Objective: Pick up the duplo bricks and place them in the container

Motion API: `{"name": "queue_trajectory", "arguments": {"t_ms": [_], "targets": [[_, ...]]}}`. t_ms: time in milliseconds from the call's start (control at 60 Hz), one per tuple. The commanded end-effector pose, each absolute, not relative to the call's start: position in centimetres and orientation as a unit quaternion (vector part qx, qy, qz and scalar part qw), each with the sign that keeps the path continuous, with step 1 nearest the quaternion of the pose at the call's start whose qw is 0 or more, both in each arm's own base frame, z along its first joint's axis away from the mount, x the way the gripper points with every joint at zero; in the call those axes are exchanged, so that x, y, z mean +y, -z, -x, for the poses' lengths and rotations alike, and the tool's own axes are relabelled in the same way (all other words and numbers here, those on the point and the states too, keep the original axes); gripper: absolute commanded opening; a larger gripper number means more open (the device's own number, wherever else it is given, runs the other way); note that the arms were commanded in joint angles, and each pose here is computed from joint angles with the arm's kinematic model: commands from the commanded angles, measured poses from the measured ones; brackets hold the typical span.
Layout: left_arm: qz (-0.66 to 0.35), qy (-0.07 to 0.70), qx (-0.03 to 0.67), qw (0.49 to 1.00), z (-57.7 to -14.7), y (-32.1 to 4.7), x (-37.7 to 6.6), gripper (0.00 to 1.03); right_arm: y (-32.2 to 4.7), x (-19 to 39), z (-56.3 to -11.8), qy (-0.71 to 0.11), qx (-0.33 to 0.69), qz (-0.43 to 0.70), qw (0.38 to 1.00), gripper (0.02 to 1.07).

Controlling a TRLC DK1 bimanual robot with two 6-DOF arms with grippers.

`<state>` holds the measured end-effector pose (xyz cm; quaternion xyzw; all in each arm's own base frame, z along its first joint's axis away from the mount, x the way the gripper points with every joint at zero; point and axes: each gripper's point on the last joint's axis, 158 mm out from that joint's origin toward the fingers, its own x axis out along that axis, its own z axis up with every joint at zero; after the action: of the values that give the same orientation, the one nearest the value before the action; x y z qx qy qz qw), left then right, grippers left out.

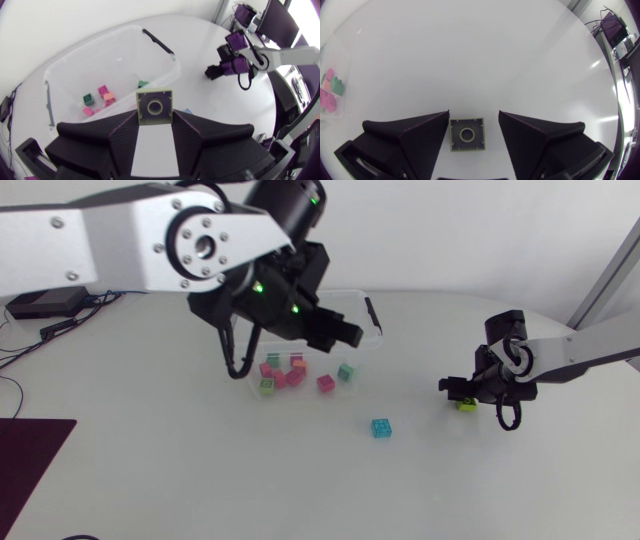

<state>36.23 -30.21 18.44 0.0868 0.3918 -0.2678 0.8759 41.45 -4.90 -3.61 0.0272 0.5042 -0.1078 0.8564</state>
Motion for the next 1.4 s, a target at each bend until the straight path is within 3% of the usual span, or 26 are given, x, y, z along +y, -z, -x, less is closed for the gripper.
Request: {"name": "queue_trajectory", "arguments": {"t_ms": [0,200,450,517,533,567,600,633,750,850,933,1117,1383], "targets": [[-0.082,0.25,0.373,0.89,-37.5,-19.4,-27.9,0.14,4.0,-4.8,-41.7,0.105,0.507,-0.01,0.855,0.44],[-0.054,0.193,0.323,0.925,-43.4,-19.8,-22.6,0.15,2.8,-4.4,-40.0,0.116,0.506,0.015,0.855,0.33],[-0.034,0.176,0.305,0.935,-47.5,-17.5,-20.2,0.18,-4.0,-1.5,-38.2,0.092,0.473,0.018,0.876,0.32],[-0.033,0.179,0.306,0.935,-48.1,-16.7,-20.1,0.3,-5.9,0.3,-37.8,0.075,0.459,0.018,0.885,0.32],[-0.033,0.176,0.305,0.935,-48.6,-16.2,-19.8,0.38,-6.3,0.8,-37.7,0.07,0.456,0.019,0.887,0.32],[-0.032,0.174,0.305,0.936,-48.9,-15.9,-19.6,0.45,-7.3,1.6,-37.6,0.065,0.447,0.021,0.892,0.32],[-0.039,0.174,0.305,0.936,-49.2,-15.2,-19.4,0.64,-8.3,2.6,-37.5,0.058,0.44,0.024,0.896,0.32],[-0.043,0.174,0.305,0.935,-49.4,-14.9,-19.3,0.77,-9.2,3.3,-37.3,0.051,0.435,0.022,0.899,0.32],[-0.055,0.175,0.292,0.939,-49.4,-14.7,-18.7,0.98,-13.0,6.0,-37.2,0.024,0.405,0.016,0.914,0.32],[-0.067,0.175,0.303,0.934,-48.9,-14.4,-18.3,0.98,-15.9,8.1,-37.5,0.002,0.38,0.01,0.925,0.33],[-0.085,0.174,0.354,0.915,-47.2,-13.2,-17.4,0.98,-18.6,10.4,-38.0,-0.021,0.356,0.004,0.934,0.33],[-0.097,0.166,0.385,0.903,-43.8,-14.1,-15.0,0.98,-21.2,14.9,-39.2,-0.062,0.327,0.005,0.943,0.33],[-0.064,0.21,0.307,0.926,-40.9,-20.8,-15.3,0.98,-20.9,21.4,-41.6,-0.103,0.32,0.021,0.942,0.33]]}}
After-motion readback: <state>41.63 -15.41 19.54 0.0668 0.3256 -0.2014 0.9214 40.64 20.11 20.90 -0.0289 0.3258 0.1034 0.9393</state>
